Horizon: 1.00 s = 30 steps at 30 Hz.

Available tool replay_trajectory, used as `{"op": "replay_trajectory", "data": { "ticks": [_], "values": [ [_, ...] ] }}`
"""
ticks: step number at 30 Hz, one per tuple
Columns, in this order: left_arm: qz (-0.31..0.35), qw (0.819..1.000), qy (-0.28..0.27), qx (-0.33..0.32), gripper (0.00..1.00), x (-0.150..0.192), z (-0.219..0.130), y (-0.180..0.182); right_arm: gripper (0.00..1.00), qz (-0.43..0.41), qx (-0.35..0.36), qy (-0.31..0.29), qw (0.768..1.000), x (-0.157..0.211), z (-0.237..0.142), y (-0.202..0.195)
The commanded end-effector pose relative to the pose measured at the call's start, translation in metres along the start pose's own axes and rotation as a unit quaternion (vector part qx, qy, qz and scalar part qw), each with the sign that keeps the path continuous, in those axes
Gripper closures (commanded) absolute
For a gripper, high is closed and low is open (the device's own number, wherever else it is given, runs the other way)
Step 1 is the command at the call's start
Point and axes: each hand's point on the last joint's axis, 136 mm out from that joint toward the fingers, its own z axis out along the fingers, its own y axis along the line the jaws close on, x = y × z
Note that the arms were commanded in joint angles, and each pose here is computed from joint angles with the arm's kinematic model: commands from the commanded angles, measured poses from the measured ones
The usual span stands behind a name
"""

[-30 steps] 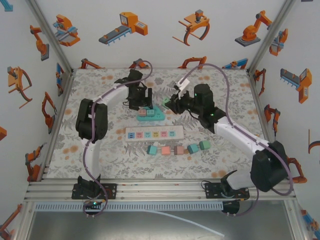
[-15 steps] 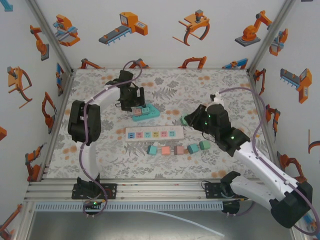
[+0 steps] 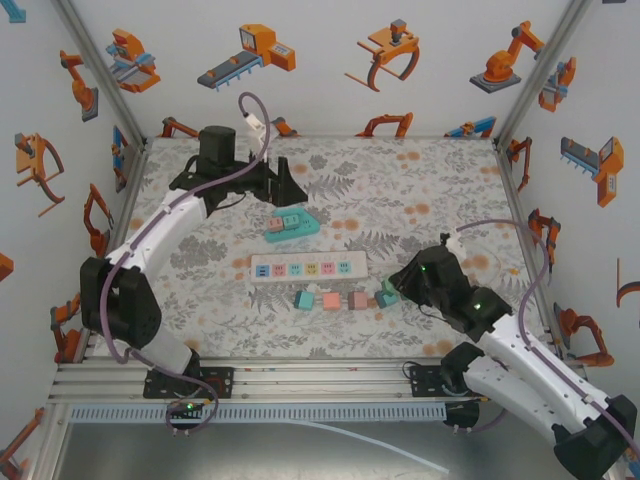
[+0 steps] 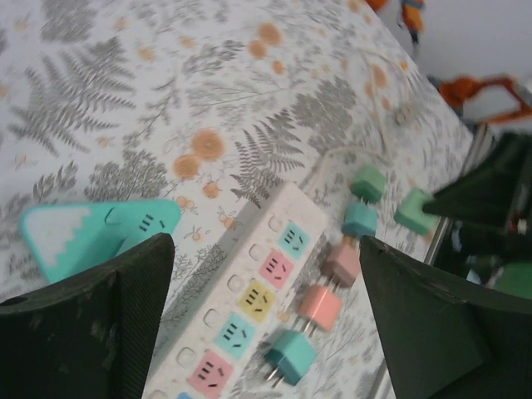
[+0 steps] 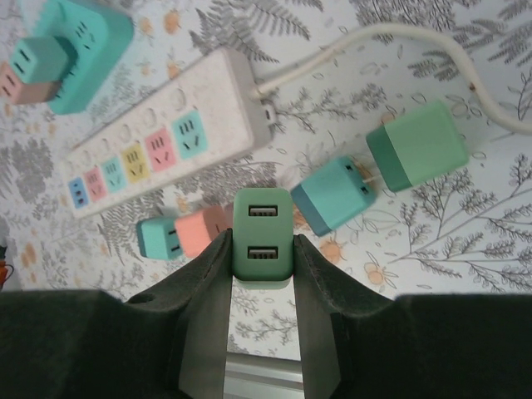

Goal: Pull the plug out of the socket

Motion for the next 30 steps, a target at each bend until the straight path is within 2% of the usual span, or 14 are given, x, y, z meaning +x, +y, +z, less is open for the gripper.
{"op": "replay_trajectory", "data": {
  "ticks": [1, 6, 8, 11, 15, 19, 23, 28, 30],
  "values": [
    [0.154, 0.981, 0.020, 0.116, 0.12, 0.029, -0.012, -0.053, 0.99, 0.012, -0.010, 0.043, 0.999, 0.023, 0.004, -0.007],
    [0.318, 0.925, 0.030, 0.206, 0.00, 0.082, -0.027, -0.101, 0.99, 0.022, -0.021, 0.089, 0.996, 0.054, 0.012, -0.017],
    [0.352, 0.907, 0.040, 0.229, 0.03, 0.103, -0.029, -0.109, 0.99, 0.024, -0.024, 0.093, 0.995, 0.061, 0.014, -0.021],
    [0.366, 0.894, 0.059, 0.250, 0.03, 0.117, -0.028, -0.115, 0.98, 0.028, -0.035, 0.087, 0.995, 0.065, 0.019, -0.023],
    [0.376, 0.885, 0.068, 0.265, 0.03, 0.127, -0.028, -0.116, 0.95, 0.029, -0.034, 0.082, 0.996, 0.071, 0.024, -0.031],
    [0.375, 0.885, 0.077, 0.263, 0.03, 0.132, -0.025, -0.112, 0.89, 0.024, -0.013, 0.077, 0.997, 0.075, 0.027, -0.047],
    [0.370, 0.887, 0.082, 0.262, 0.03, 0.134, -0.022, -0.108, 0.73, 0.028, 0.010, 0.078, 0.997, 0.080, 0.025, -0.062],
    [0.371, 0.887, 0.086, 0.260, 0.03, 0.135, -0.020, -0.106, 0.66, 0.028, 0.027, 0.080, 0.996, 0.083, 0.021, -0.075],
    [0.371, 0.888, 0.088, 0.258, 0.03, 0.136, -0.019, -0.104, 0.58, 0.026, 0.030, 0.076, 0.996, 0.082, 0.019, -0.077]
  ]
}}
